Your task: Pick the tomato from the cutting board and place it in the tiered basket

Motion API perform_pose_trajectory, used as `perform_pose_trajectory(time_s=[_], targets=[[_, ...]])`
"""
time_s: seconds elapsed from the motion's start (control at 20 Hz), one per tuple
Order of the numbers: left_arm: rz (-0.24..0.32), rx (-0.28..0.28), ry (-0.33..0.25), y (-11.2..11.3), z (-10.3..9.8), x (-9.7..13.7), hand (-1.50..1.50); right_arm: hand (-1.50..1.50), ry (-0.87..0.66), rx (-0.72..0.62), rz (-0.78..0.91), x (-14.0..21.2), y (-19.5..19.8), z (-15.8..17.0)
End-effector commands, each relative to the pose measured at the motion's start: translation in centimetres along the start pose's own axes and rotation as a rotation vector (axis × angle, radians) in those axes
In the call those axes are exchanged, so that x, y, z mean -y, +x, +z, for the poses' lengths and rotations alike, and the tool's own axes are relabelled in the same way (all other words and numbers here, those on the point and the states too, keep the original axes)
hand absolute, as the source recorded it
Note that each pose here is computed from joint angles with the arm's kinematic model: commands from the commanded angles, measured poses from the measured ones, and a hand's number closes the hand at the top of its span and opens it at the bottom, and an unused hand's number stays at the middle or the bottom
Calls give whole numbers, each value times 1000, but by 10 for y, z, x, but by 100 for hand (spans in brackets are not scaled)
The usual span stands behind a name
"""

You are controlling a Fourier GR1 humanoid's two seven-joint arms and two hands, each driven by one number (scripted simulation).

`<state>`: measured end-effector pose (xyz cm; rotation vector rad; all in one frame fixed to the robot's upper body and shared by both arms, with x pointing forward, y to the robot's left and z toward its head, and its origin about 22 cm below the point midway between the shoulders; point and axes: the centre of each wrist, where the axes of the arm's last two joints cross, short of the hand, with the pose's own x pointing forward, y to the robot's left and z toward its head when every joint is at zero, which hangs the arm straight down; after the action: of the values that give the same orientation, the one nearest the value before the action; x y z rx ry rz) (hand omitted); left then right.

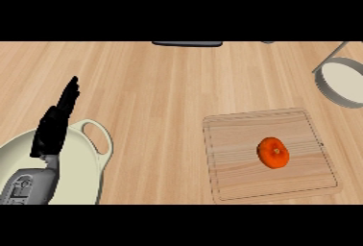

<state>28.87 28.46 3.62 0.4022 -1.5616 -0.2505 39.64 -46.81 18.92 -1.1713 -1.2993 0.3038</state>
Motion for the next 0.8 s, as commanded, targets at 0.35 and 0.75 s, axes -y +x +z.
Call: perform_pose_trajectory(time_s=[0.35, 0.75], targets=[[2, -13, 6, -4, 6, -7, 0, -150, -137, -97, -172, 85, -15, -4], [-11, -16, 19, -8, 17, -11, 0, -150, -60, -192, -266, 142, -90, 27]])
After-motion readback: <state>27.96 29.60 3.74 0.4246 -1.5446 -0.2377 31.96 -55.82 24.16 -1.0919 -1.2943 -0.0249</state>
